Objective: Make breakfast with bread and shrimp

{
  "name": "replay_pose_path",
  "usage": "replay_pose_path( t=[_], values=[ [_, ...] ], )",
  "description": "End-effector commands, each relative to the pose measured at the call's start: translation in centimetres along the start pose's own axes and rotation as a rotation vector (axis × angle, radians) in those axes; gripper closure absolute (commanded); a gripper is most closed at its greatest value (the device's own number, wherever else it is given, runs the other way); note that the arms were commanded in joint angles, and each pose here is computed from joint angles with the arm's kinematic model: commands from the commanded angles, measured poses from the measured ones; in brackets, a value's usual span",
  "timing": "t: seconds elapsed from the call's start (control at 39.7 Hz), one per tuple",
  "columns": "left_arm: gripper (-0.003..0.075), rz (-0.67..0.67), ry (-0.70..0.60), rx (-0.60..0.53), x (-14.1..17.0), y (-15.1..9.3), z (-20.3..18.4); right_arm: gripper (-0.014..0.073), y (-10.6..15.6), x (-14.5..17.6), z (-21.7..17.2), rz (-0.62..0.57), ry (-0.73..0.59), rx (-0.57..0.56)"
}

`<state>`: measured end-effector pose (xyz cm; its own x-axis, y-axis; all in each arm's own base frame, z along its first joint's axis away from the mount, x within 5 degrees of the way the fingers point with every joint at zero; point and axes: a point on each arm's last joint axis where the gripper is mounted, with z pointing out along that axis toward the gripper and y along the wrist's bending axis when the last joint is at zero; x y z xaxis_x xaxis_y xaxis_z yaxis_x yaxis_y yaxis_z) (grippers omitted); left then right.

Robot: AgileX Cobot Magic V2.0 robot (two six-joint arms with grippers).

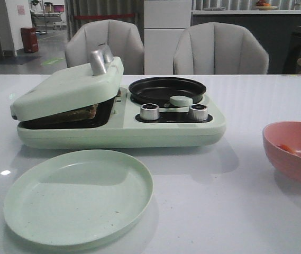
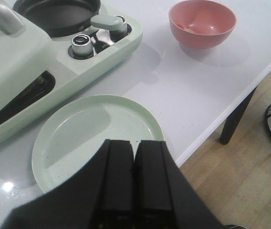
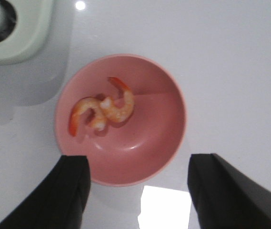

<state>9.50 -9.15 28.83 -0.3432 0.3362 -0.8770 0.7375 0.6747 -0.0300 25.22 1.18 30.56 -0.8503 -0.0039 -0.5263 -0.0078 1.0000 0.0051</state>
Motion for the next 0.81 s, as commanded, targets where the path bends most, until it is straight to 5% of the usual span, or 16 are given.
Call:
replay_pose_path(
  t=[0.0,0.23,0.68,0.78],
  values=[
    [0.0622,-0.023,-0.098,-0.028,-1.4,0.2,-0.5,0.0052,-1.9,-1.8,0.5,0.023,-0.038,0.032],
    [0.0622,-0.023,-0.099,-0.028,-1.5,0.2,-0.5,0.0088,-4.6,-2.4,5.6,0.123,0.073,-0.036],
    [0.0622,-0.023,-0.099,-0.028,-1.5,0.2,-0.5,0.018,-5.3,-2.6,12.2,0.141,0.114,-0.037],
    [0.0622,-0.023,-0.099,-0.028,-1.5,0.2,-0.5,0.0302,-5.4,-2.1,13.6,0.146,0.151,-0.039]
  ],
)
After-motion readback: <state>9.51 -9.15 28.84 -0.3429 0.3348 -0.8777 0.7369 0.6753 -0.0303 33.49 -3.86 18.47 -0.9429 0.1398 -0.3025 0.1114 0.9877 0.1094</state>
